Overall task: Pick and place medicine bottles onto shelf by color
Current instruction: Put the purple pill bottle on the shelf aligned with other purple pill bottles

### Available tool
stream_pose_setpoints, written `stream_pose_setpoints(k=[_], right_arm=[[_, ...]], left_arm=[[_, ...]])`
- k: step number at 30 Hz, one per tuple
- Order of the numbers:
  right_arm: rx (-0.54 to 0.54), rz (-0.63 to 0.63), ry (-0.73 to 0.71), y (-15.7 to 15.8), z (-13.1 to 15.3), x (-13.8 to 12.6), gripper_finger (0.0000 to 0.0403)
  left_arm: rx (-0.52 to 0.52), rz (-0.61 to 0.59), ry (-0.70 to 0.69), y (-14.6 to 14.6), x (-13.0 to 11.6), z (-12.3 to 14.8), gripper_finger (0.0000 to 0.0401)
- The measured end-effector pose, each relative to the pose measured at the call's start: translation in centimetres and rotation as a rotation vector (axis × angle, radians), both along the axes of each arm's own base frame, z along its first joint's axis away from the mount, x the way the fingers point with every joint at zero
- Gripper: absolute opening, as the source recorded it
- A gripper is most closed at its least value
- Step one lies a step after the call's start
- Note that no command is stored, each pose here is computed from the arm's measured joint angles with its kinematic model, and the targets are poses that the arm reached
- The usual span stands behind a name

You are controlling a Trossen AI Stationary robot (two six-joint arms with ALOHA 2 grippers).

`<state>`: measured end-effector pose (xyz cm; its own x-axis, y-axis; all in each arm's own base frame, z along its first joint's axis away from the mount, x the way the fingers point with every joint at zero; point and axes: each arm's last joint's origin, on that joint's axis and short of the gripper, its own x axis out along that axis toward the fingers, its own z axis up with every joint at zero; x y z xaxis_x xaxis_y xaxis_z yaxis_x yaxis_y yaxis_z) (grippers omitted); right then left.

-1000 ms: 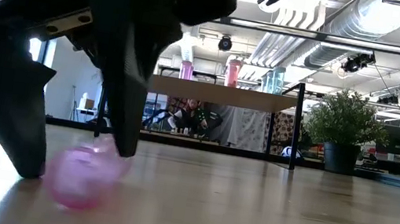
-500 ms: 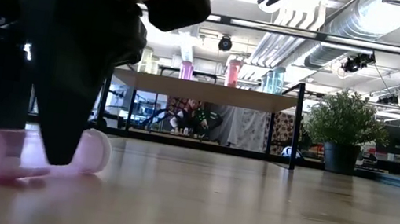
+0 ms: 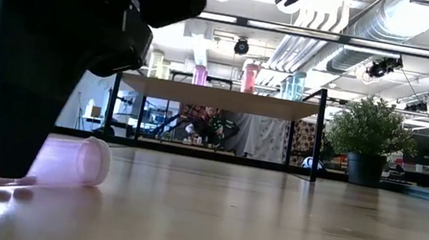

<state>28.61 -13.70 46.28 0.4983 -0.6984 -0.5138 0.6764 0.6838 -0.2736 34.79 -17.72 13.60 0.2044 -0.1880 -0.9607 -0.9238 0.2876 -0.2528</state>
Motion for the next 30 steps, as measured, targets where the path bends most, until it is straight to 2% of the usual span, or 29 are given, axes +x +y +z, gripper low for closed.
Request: stream_pose_setpoints(k=[7,16,22,26,30], right_arm=[[0.005,0.008,-0.002,0.0,0.0,0.0,0.0177],[0.004,0.008,-0.001,0.0,0.0,0.0,0.0177],[0.002,0.009,0.001,0.0,0.0,0.0,0.0177],[-0.02,0.035,0.038,0.1,0.0,0.0,0.0177],[0.008,0.114,0.071,0.4,-0.2,-0.1,0.0177]], left_arm=[[0.016,-0.04,-0.01,-0.1,-0.1,0.0,0.0152],[0.056,-0.05,-0.025,-0.1,-0.1,0.0,0.0102],[0.062,-0.057,-0.036,0.0,-0.1,0.1,0.0099],[0.098,-0.093,-0.087,0.1,0.0,0.7,0.0103],[0.167,-0.103,-0.206,0.7,0.2,3.0,0.0099]])
